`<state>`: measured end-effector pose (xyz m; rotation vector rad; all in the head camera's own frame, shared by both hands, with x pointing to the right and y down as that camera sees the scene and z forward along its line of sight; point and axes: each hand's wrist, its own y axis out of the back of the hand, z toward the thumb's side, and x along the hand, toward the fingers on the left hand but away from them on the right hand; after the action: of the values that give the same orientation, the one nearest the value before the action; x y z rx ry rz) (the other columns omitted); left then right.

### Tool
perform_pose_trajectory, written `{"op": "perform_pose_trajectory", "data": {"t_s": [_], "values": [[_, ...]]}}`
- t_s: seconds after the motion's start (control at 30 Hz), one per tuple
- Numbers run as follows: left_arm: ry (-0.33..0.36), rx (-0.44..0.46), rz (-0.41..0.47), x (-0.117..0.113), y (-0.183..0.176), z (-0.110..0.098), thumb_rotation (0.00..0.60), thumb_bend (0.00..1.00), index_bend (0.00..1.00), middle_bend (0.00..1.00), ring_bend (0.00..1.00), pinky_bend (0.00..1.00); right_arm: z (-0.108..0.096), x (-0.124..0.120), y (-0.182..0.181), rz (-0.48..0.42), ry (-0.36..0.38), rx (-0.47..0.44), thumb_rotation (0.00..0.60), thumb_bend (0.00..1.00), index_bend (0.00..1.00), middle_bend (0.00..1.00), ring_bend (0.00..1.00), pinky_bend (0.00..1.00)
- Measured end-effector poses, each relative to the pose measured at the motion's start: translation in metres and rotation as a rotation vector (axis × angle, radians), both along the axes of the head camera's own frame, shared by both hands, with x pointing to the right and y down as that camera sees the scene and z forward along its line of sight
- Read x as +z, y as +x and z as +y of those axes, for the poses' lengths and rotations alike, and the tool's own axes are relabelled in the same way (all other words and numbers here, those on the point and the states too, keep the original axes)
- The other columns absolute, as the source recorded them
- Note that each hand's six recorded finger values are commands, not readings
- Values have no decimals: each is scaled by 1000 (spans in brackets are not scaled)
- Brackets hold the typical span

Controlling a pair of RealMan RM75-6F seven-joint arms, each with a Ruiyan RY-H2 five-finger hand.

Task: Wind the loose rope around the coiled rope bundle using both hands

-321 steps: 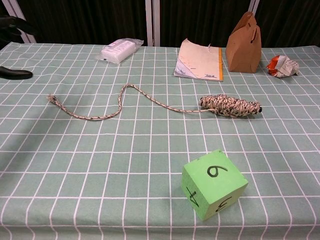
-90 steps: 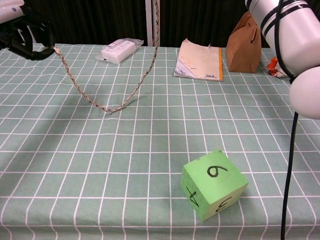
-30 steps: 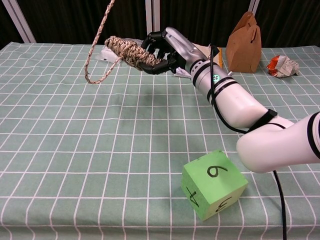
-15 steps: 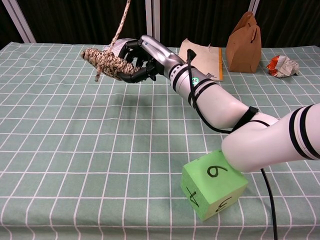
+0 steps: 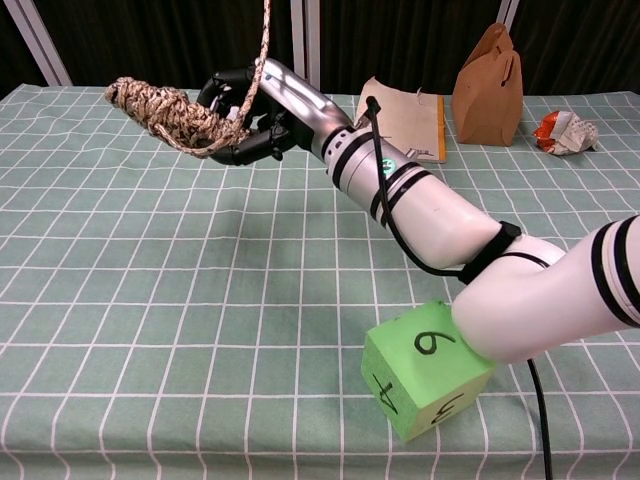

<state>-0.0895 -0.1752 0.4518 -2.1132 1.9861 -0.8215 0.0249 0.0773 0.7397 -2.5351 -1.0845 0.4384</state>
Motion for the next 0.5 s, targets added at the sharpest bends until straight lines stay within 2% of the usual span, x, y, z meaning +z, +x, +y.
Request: {"op": "perform_pose_trajectory", "data": {"t_s": [0.23, 0.5], "values": [[-46, -76, -111, 40, -50, -12, 600, 550, 785, 576, 505, 626, 3, -15, 18, -69, 26, -3, 600, 619, 936, 727, 680, 855], [-120, -121, -180, 80, -106, -9, 600, 550, 784, 576, 504, 624, 2, -21, 48, -97, 30, 36, 600, 621, 936, 727, 680, 855]]}}
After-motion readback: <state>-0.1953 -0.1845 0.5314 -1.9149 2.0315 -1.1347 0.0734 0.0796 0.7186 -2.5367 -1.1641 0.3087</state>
